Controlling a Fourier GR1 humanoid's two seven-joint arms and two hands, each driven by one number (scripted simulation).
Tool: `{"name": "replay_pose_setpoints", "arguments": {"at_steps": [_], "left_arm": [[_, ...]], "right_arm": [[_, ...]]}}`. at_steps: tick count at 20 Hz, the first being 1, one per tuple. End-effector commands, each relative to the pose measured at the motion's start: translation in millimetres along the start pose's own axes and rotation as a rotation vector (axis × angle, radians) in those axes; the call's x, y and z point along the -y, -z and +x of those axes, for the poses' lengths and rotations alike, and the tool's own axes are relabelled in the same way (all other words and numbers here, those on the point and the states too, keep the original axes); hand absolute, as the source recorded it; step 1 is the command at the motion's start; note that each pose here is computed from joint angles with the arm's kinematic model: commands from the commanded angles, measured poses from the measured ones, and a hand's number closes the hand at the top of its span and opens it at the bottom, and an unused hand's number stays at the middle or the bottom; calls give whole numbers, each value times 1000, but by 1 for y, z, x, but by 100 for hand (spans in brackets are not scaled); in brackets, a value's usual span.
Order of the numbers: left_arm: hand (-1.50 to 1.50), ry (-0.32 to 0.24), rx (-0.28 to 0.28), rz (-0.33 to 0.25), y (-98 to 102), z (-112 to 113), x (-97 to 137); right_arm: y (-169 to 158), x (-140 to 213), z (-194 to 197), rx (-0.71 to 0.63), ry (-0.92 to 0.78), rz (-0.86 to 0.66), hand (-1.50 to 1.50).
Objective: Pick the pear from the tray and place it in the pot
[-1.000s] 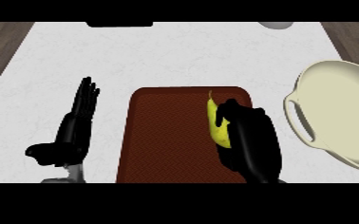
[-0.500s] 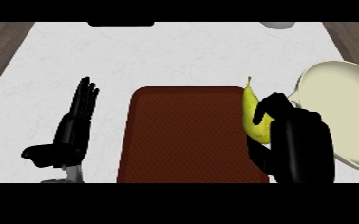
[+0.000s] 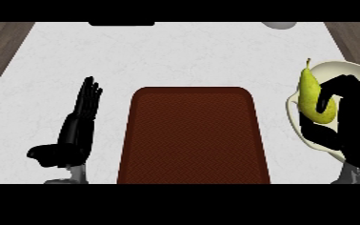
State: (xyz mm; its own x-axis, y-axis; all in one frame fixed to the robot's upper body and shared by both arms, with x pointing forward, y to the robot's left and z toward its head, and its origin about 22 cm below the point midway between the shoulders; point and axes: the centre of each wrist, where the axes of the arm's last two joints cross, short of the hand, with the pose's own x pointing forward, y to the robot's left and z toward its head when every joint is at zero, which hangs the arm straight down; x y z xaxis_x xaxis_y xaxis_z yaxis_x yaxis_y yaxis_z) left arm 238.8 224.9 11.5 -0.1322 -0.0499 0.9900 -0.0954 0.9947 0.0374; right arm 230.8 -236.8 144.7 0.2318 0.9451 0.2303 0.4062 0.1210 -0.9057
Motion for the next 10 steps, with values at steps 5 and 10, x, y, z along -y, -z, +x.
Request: {"name": "replay_pose_setpoints", "arguments": {"at_steps": [5,10], "left_arm": [[0,6,5,-2,-10,6,9],[0,10,-6,-6,-5,-9,-13]], "right_arm": [[33,-16,-93,-80,-15,-10,150],[88,-3,-119,-93,25,51,150]]}}
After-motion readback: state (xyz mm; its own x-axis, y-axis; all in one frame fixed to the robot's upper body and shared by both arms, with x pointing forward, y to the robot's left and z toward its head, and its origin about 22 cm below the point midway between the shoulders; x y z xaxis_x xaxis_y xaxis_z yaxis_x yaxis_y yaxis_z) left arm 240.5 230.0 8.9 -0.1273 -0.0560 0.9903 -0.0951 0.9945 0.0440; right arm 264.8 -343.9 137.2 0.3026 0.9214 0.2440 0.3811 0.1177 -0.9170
